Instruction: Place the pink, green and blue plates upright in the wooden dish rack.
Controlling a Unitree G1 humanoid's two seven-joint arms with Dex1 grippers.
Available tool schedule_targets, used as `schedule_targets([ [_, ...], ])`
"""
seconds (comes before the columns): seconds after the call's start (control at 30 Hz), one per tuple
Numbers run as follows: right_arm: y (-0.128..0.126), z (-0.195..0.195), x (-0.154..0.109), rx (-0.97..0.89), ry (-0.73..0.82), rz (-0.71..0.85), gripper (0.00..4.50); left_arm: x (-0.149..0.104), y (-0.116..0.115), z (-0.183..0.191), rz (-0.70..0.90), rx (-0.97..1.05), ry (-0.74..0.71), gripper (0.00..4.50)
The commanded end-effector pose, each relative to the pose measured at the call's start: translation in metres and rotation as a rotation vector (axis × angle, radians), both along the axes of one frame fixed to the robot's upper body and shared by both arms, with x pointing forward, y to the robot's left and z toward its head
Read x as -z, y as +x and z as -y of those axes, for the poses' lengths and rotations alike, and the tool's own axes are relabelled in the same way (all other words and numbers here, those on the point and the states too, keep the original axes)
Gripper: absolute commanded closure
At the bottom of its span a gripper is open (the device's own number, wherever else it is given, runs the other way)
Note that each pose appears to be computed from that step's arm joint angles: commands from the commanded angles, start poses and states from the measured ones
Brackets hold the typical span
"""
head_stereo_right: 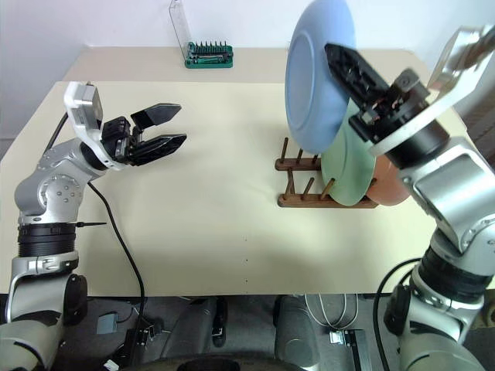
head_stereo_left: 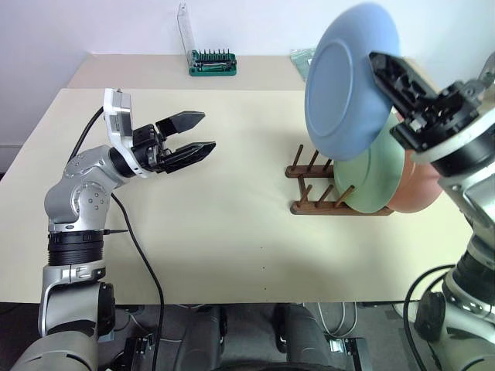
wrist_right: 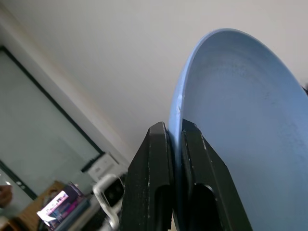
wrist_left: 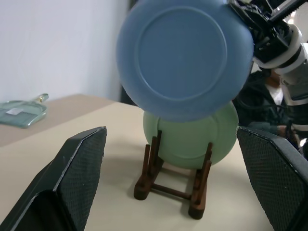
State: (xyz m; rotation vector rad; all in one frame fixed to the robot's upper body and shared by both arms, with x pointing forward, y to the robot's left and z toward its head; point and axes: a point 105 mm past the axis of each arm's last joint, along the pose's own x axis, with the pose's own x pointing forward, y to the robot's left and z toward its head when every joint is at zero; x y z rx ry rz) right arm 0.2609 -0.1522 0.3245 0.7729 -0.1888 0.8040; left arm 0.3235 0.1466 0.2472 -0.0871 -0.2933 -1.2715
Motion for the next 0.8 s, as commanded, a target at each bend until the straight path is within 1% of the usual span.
schedule_targets([
  [0.03,-0.015,0.005,-0.012,0.006,0.039,0.078,4.5,-0.007,-0.003,0.002,0.053,0.016,0.021,0.08],
  [0.27,-0.016,0.009,0.005,0.006,0.075,0.036,4.5,-0.005,-0.003,0.003,0.062,0.025,0.029,0.08],
  [0.37,-0.016,0.011,0.016,0.002,0.062,0.006,4.5,-0.005,-0.004,0.003,0.063,0.026,0.031,0.08],
  [0.47,-0.015,0.013,0.021,-0.004,0.073,-0.008,4.5,-0.005,-0.005,0.003,0.064,0.027,0.033,0.08],
  [0.63,-0.012,0.015,0.035,-0.012,0.062,-0.06,4.5,-0.006,-0.005,0.003,0.067,0.024,0.035,0.08],
  [0.8,-0.011,0.01,0.035,-0.032,0.072,-0.066,4.5,-0.005,-0.005,0.003,0.066,0.021,0.034,0.08],
])
